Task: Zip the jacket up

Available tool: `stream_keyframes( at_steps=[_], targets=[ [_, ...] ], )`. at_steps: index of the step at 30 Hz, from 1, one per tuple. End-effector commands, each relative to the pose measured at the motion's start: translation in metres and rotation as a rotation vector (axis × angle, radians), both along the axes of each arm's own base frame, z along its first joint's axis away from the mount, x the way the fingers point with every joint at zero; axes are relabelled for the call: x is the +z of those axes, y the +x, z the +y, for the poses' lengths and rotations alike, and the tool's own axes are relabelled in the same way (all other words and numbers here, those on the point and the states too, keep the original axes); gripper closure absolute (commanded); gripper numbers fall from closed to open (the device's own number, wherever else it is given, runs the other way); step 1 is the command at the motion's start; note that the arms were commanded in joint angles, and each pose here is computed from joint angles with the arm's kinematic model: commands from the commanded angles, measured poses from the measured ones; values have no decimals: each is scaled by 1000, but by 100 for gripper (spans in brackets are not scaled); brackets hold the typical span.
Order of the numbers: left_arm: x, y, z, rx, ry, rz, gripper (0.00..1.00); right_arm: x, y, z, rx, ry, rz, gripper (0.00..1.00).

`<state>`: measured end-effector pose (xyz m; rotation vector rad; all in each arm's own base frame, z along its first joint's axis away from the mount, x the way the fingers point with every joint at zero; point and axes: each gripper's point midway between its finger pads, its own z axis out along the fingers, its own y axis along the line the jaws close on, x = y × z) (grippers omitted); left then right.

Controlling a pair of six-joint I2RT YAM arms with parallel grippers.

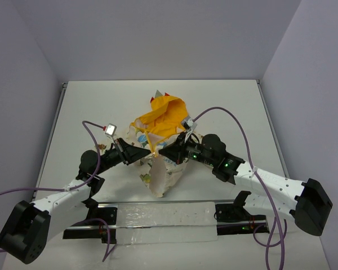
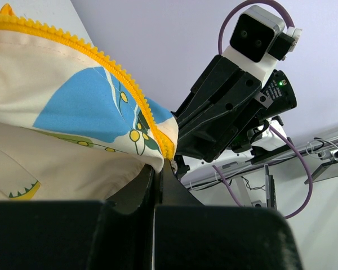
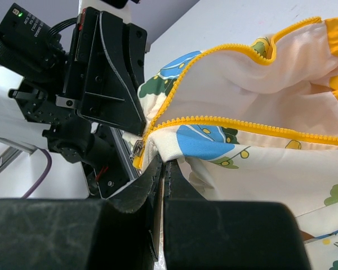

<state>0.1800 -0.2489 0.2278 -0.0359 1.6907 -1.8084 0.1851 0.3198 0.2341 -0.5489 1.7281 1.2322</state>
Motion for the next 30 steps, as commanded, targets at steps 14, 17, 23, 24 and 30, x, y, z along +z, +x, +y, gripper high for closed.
stream_keyframes(
  at_steps=[14,17,23,24,30],
  targets=[
    [5,-14,-7,-75,-11,-39,100,78,36,2,-116,181,-140,100],
    [7,-12,-6,-63,-5,-49,100,80,39,1,-99,179,-142,100],
    [12,-11,-7,-67,-8,-63,100,69,37,2,-71,170,-116,100],
    [12,-11,-7,-64,-8,-63,100,69,36,1,-70,176,-113,100],
    [3,-7,-8,-54,11,-36,100,64,27,-2,-49,186,-95,100]
  ],
)
